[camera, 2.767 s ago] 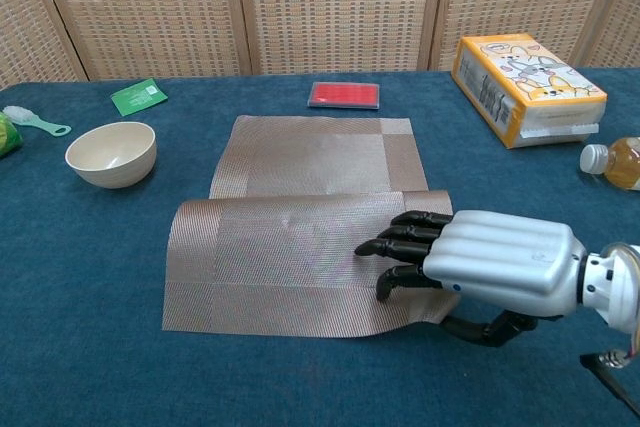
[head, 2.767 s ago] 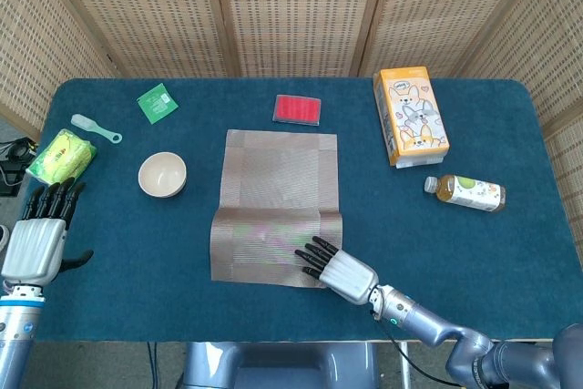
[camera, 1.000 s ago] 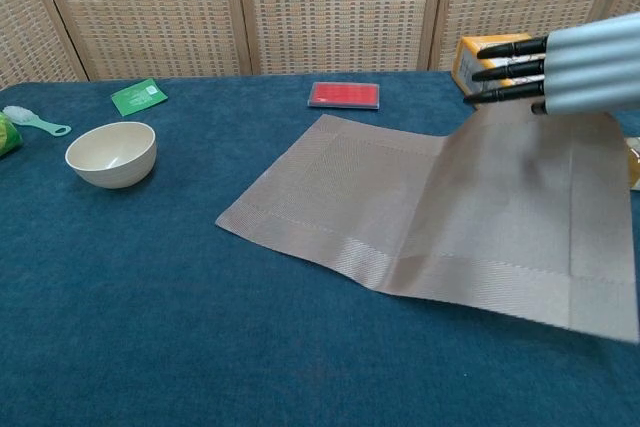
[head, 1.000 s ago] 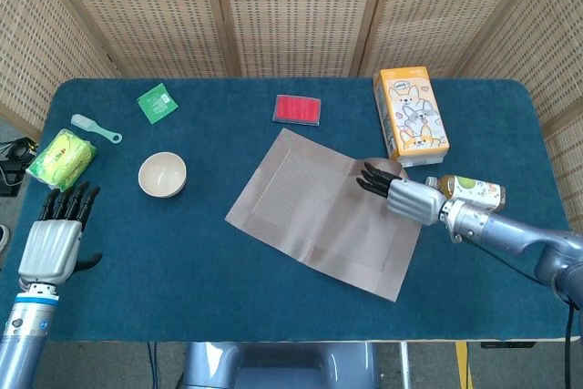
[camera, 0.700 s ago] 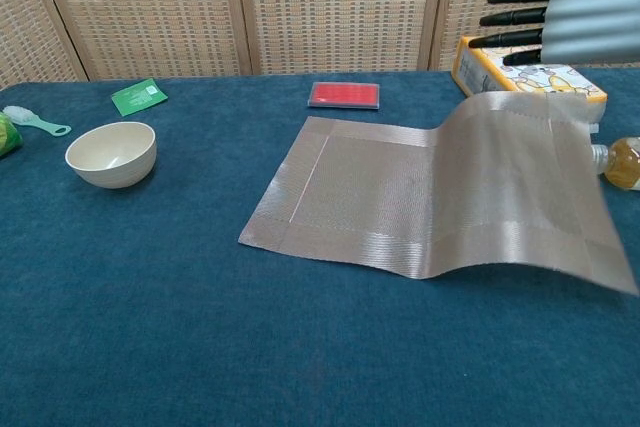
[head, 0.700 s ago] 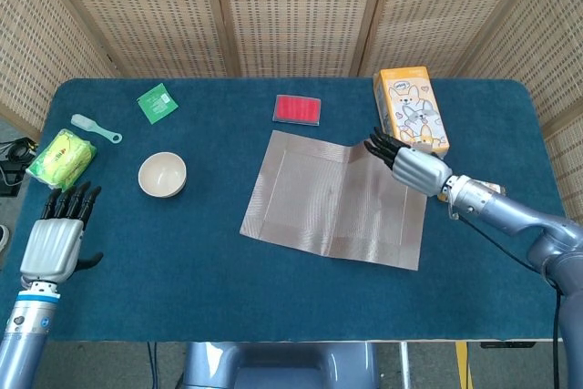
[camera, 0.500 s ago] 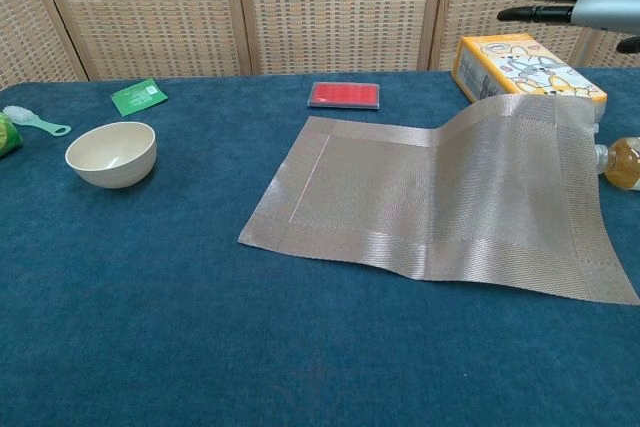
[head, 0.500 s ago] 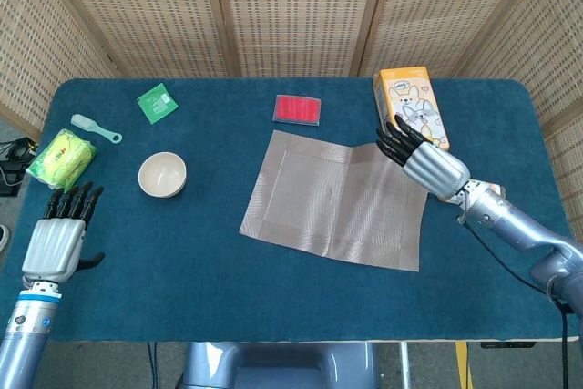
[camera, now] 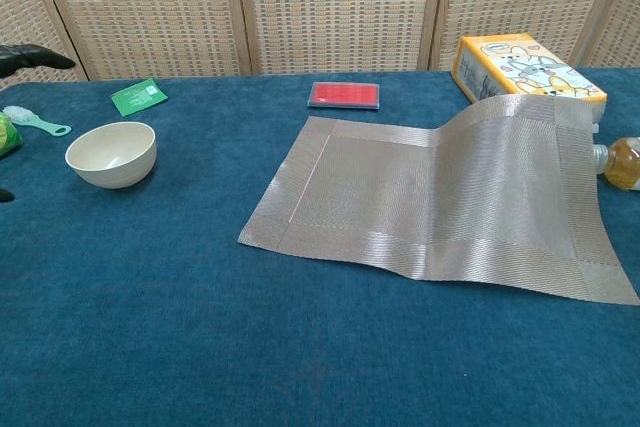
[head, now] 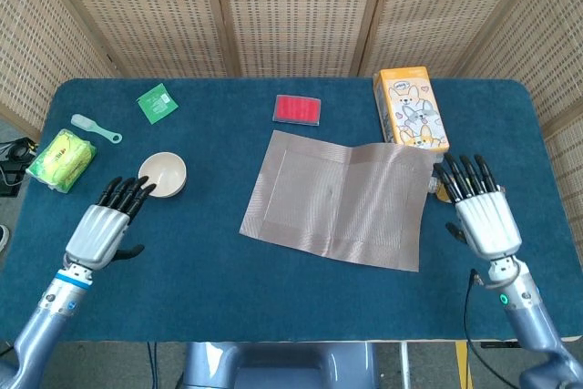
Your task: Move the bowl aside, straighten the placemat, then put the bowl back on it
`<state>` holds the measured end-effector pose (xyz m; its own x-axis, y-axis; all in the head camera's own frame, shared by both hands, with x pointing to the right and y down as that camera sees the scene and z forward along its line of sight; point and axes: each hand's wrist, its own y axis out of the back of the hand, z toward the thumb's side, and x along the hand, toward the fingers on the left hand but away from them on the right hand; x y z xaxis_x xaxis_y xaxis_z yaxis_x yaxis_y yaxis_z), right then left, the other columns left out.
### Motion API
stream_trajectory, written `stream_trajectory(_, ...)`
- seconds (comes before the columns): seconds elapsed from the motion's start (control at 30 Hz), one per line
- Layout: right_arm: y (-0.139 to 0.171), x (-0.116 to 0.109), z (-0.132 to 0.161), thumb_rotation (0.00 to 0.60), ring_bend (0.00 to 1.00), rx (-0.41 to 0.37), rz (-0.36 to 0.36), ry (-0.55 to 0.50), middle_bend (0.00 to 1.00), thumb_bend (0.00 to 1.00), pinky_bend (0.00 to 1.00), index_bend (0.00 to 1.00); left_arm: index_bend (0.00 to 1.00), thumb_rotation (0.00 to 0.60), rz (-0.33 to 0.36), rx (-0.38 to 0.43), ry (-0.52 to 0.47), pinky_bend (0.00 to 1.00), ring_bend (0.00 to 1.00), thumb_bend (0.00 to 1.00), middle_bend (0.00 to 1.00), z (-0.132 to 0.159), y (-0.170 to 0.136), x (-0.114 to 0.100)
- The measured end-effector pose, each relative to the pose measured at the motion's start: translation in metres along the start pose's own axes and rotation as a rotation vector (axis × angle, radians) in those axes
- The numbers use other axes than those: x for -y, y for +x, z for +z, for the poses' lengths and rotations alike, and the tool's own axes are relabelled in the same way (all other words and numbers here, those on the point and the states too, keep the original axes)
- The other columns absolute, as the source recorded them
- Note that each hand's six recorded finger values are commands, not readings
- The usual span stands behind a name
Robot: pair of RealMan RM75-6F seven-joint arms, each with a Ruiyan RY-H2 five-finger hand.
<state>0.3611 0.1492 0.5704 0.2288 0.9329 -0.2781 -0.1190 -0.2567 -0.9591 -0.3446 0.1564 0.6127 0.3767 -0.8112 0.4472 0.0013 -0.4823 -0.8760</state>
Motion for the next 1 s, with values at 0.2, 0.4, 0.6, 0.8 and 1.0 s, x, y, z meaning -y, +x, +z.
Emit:
stream_trajectory(0.2, 0.053, 0.021, 0.000, 0.600, 0.00, 0.126, 0.074, -0.136, 0.00, 0.00, 0.00, 0.00, 0.00, 0.600, -0.044, 0.177, 0.015, 0.00, 0.00, 0.00, 0.00, 0.028, 0.042, 0.029)
stream_trajectory(0.4, 0.073, 0.045, 0.014, 0.600, 0.00, 0.132, 0.091, -0.146, 0.00, 0.00, 0.00, 0.00, 0.10, 0.600, -0.080, 0.284, 0.022, 0.00, 0.00, 0.00, 0.00, 0.053, 0.074, 0.052)
stream_trajectory(0.6, 0.082, 0.054, 0.021, 0.600, 0.00, 0.115, 0.092, -0.128, 0.00, 0.00, 0.00, 0.00, 0.16, 0.600, -0.117, 0.363, 0.038, 0.00, 0.00, 0.00, 0.00, 0.080, 0.103, 0.078)
stream_trajectory(0.8, 0.083, 0.053, 0.019, 0.600, 0.00, 0.117, 0.093, -0.122, 0.00, 0.00, 0.00, 0.00, 0.18, 0.600, -0.148, 0.402, 0.031, 0.00, 0.00, 0.00, 0.00, 0.106, 0.125, 0.094)
stream_trajectory(1.0, 0.083, 0.053, 0.017, 0.600, 0.00, 0.126, 0.095, -0.123, 0.00, 0.00, 0.00, 0.00, 0.19, 0.600, -0.150, 0.427, 0.053, 0.00, 0.00, 0.00, 0.00, 0.129, 0.146, 0.099)
